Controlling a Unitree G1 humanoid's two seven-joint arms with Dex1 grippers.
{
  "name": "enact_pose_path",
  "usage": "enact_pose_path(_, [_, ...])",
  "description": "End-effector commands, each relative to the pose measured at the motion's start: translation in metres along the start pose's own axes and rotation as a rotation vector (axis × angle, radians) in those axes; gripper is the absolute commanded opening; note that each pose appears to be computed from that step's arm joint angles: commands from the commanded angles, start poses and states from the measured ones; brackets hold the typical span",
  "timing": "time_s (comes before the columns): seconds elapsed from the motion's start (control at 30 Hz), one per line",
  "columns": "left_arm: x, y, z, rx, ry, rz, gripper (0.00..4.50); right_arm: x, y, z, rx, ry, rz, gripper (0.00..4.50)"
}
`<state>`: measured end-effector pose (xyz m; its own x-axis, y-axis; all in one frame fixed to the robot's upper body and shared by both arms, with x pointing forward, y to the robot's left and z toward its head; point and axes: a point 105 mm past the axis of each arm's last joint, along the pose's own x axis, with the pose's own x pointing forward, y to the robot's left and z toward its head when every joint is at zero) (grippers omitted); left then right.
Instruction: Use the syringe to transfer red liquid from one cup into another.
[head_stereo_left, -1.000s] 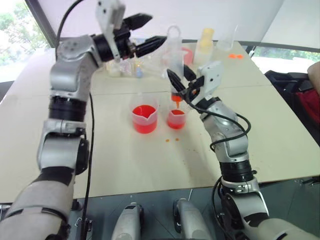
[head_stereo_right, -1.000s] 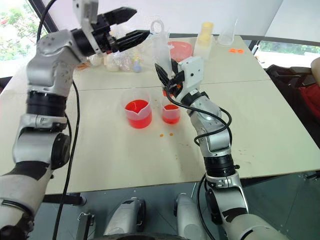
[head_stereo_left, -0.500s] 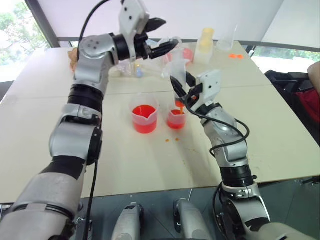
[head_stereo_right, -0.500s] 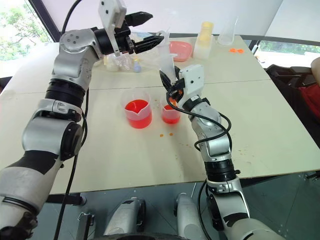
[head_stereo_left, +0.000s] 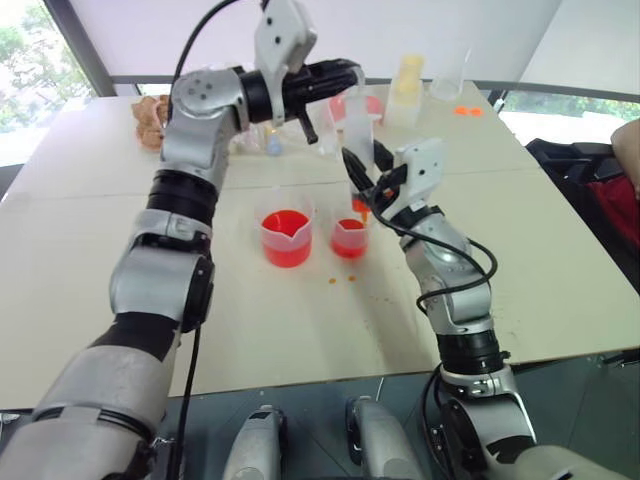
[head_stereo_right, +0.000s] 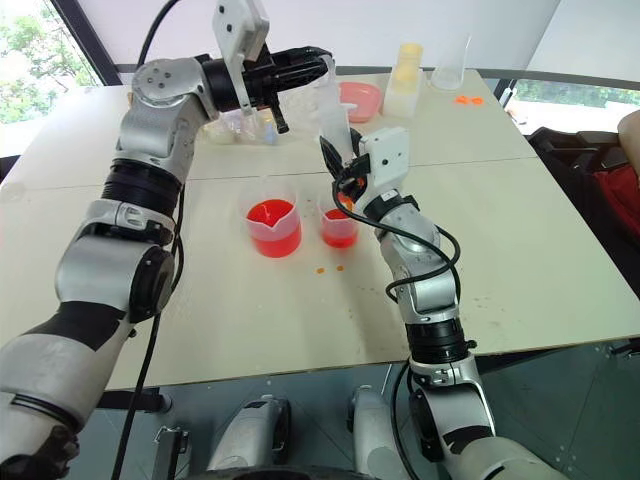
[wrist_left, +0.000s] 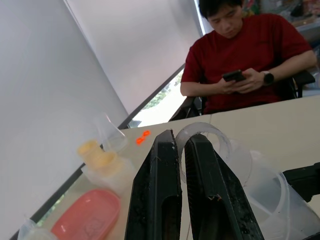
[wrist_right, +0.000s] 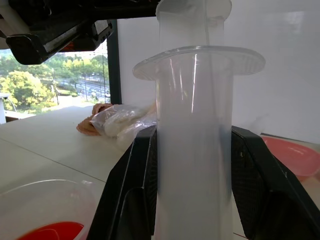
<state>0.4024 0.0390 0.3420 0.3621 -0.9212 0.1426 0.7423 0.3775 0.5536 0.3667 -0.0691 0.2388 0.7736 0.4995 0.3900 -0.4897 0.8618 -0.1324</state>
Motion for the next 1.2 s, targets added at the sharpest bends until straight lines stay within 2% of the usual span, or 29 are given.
enact_pose_path(0.03, [0.005,-0.019,0.012,-0.005,-0.060,-0.096,0.04,0.007,0.008,0.031,-0.024,-0.116,0.037,1.42])
enact_pose_path(0.17, [0.003,-0.038,-0.003,-0.057,-0.035,-0.151,0.04,0.009,0.005,0.039,-0.030,-0.137,0.031,1.42])
enact_pose_path(0.43, [-0.001,-0.052,-0.027,-0.125,0.010,-0.145,0.04,0.011,0.003,0.057,-0.043,-0.181,0.036,1.42])
enact_pose_path(0.77, [-0.002,-0.060,-0.045,-0.143,0.056,-0.145,0.04,0.014,0.001,0.073,-0.055,-0.217,0.034,1.42])
enact_pose_path(0.87, [-0.006,-0.050,-0.045,-0.154,0.055,-0.108,0.04,0.014,0.000,0.074,-0.056,-0.220,0.034,1.42])
enact_pose_path(1.0, [-0.014,-0.028,-0.025,-0.221,-0.026,-0.044,1.55,0.014,0.001,0.073,-0.055,-0.215,0.037,1.42])
enact_pose_path(1.1, [-0.023,-0.016,-0.023,-0.221,-0.022,0.007,2.96,0.014,0.000,0.073,-0.043,-0.211,0.035,1.42])
enact_pose_path(1.2, [-0.041,0.000,-0.022,-0.251,-0.030,0.078,2.96,0.013,-0.002,0.072,-0.010,-0.205,0.023,1.42])
